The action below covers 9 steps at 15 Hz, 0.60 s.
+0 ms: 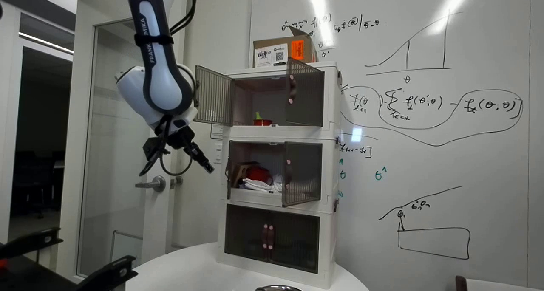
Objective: Close the door to the middle compartment
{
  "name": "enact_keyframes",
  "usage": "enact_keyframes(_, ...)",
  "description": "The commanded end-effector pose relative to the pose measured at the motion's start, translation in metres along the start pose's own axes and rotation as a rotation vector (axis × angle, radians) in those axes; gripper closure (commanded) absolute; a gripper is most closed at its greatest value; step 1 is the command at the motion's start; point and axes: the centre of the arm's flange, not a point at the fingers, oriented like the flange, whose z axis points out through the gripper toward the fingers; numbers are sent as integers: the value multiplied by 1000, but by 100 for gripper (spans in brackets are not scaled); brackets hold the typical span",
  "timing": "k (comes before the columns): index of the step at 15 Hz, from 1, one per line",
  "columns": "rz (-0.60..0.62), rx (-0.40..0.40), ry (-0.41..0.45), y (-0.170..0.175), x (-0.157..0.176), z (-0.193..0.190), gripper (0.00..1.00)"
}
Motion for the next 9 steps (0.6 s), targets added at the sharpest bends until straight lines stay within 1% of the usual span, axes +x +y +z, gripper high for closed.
enact_keyframes(1,98,107,-135,-4,27,2,0)
enact_keyframes(3,150,151,-197,-10,36,6,0)
enact_keyframes(5,197,172,-226,-17,46,11,0)
enact_keyframes(7,231,172,-232,-21,51,20,0)
enact_keyframes(9,238,150,-226,-23,50,31,0)
